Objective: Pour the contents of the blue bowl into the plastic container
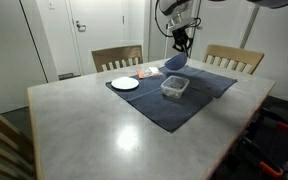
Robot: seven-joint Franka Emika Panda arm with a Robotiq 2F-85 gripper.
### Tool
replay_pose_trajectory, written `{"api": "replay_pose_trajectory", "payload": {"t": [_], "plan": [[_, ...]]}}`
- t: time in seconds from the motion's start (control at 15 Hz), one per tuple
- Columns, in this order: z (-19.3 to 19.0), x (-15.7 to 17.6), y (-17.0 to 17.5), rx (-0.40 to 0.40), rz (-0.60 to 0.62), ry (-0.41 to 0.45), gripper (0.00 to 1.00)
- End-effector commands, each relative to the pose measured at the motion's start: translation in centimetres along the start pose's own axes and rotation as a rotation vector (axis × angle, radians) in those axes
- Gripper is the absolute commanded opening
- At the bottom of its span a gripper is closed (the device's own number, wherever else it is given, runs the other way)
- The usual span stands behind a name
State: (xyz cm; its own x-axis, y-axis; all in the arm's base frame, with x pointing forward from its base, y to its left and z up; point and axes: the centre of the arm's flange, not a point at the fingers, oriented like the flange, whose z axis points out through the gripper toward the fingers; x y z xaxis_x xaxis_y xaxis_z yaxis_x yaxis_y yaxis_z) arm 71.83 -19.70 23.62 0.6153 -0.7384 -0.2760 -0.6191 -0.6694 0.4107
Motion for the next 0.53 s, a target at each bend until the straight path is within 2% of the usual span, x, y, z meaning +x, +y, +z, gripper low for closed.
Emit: {"api": "replay_pose_trajectory", "payload": {"t": [0.0, 0.27, 0.47], "plan": [[6.0, -3.0, 4.2, 0.172, 0.100, -0.036, 0.01], [7.8, -1.2, 5.4, 0.315, 0.162, -0.031, 0.01], [8.0, -0.9, 6.5, 0.369, 0.178, -0.040, 0.01]]}}
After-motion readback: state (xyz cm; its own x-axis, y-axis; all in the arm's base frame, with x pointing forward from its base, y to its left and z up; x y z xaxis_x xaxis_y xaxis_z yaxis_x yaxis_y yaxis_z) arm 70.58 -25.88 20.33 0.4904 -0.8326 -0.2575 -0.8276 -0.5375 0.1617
